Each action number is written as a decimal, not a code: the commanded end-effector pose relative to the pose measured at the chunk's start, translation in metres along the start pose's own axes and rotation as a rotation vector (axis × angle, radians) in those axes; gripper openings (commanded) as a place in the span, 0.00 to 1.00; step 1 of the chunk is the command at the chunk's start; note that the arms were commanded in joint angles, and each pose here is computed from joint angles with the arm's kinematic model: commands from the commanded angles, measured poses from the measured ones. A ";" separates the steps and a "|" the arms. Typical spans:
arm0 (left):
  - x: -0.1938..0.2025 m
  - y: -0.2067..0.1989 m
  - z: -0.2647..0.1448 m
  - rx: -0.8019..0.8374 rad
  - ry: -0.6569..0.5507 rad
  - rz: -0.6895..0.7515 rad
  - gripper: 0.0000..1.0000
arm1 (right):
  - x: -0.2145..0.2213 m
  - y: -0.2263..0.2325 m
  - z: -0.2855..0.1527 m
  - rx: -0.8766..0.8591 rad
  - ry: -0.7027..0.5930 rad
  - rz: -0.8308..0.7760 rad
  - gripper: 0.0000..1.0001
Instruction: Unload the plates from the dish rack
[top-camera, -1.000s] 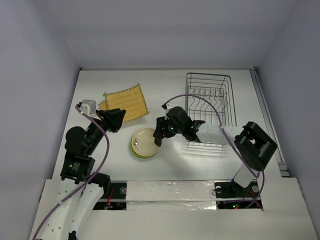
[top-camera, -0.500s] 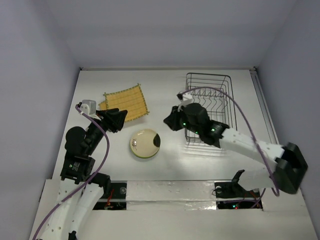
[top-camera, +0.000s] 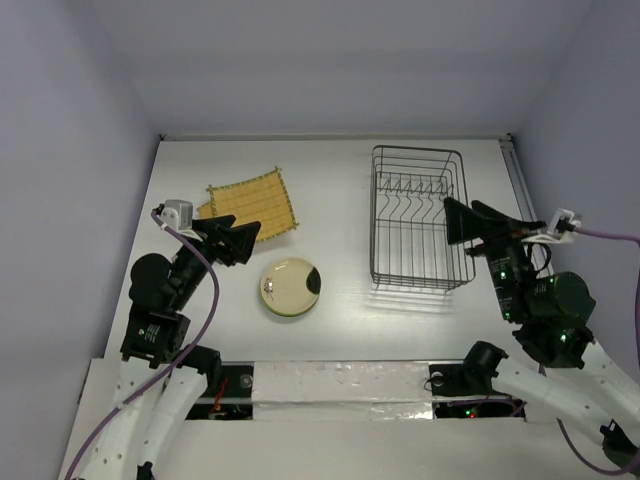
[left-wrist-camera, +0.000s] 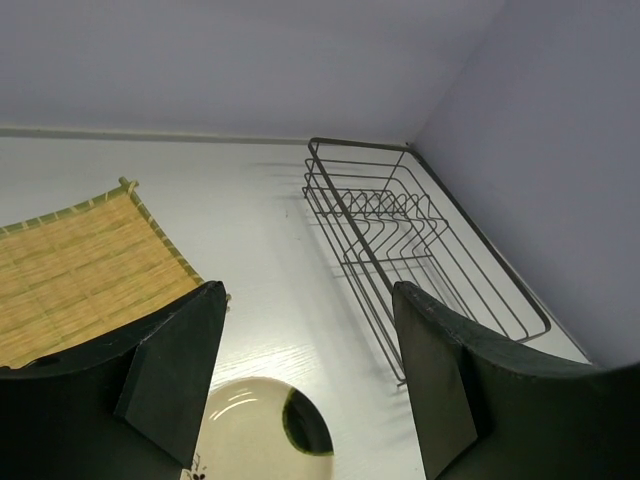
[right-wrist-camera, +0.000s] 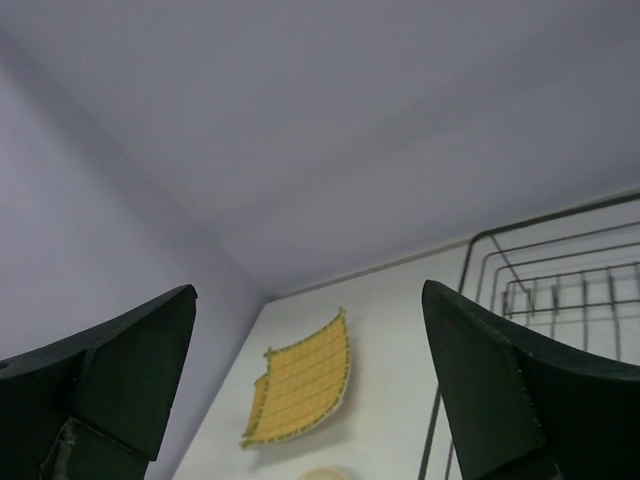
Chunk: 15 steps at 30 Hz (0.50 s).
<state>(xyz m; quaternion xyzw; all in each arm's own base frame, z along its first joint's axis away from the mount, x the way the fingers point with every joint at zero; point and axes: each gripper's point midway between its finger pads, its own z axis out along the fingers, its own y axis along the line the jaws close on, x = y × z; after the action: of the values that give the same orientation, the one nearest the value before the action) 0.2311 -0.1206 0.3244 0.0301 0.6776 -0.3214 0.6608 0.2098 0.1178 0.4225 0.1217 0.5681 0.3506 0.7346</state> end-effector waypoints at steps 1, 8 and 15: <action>-0.025 -0.014 -0.002 0.049 -0.075 0.017 0.65 | 0.004 -0.051 -0.008 0.230 -0.051 -0.039 1.00; -0.025 -0.010 -0.001 0.033 -0.078 0.028 0.65 | 0.007 -0.072 -0.016 0.318 -0.068 -0.043 1.00; -0.023 -0.005 -0.001 0.020 -0.083 0.033 0.64 | 0.000 -0.077 -0.023 0.321 -0.090 -0.043 1.00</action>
<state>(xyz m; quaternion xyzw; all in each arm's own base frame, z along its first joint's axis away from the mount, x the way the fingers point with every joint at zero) 0.2333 -0.1165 0.3262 0.0245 0.6752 -0.3161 0.6660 0.2222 0.0706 0.3641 0.2145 0.6027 0.2345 0.7319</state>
